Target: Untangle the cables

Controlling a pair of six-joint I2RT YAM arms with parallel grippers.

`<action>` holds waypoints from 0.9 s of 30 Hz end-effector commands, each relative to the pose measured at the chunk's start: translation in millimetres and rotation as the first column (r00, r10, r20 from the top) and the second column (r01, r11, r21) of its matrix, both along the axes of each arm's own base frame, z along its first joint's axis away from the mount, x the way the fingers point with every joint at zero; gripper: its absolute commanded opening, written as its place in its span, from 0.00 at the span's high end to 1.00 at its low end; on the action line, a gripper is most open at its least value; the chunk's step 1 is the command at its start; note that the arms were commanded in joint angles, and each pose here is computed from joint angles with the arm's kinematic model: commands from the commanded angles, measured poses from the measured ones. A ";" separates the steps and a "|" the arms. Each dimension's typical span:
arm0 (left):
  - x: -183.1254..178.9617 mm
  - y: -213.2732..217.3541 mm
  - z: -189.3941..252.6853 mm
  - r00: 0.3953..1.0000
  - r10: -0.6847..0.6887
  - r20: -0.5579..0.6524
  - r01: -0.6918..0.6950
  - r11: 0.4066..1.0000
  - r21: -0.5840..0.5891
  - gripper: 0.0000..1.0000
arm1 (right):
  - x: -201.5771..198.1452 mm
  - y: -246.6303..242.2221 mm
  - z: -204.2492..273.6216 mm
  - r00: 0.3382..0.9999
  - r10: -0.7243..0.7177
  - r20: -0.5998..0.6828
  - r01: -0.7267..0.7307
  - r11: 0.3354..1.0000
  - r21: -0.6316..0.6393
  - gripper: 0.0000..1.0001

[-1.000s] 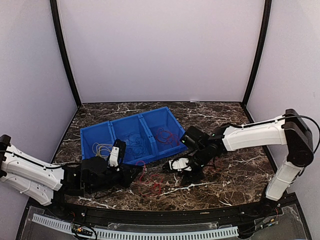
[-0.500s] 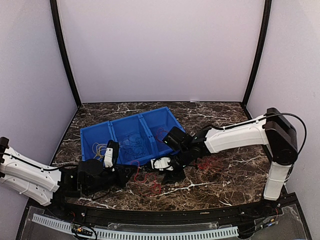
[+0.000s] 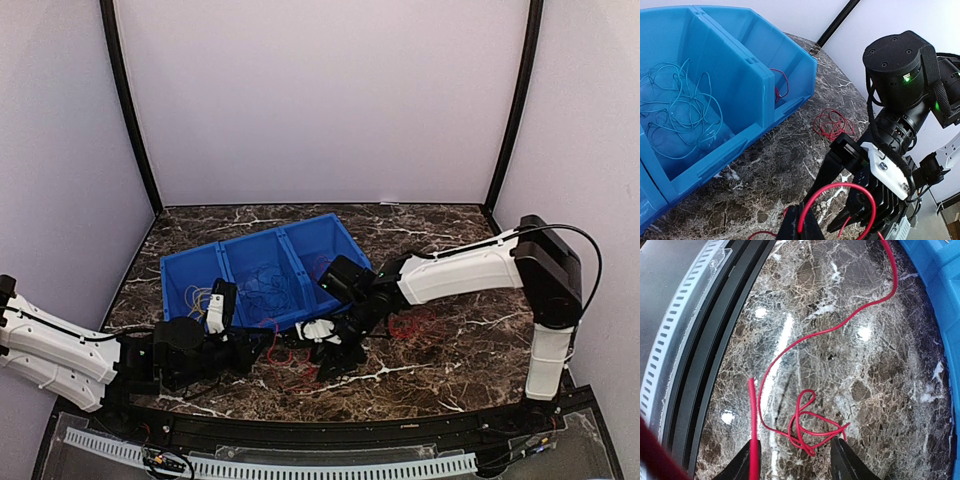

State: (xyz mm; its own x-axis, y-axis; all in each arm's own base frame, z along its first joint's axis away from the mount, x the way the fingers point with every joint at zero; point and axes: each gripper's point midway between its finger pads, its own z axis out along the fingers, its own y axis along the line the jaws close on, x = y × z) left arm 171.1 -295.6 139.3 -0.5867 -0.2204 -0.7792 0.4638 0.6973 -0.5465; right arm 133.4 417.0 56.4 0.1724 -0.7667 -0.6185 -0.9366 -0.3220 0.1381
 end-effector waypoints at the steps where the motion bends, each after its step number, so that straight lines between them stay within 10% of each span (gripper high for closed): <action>1: -1.8 3.3 2.0 1.000 0.002 0.007 -0.002 1.000 -0.002 1.00 | 1.0 -4.2 16.8 1.000 0.023 -0.014 -0.023 0.999 0.025 0.50; 11: -1.8 6.2 3.0 1.000 0.006 0.012 -0.006 1.000 -0.002 1.00 | 51.6 1.9 9.3 0.992 -0.117 0.043 0.115 0.993 0.032 0.62; 27: -1.7 11.5 6.5 1.000 0.015 0.021 -0.015 1.000 -0.011 1.00 | 26.4 12.8 -20.3 1.000 -0.009 0.009 0.009 1.000 -0.020 0.63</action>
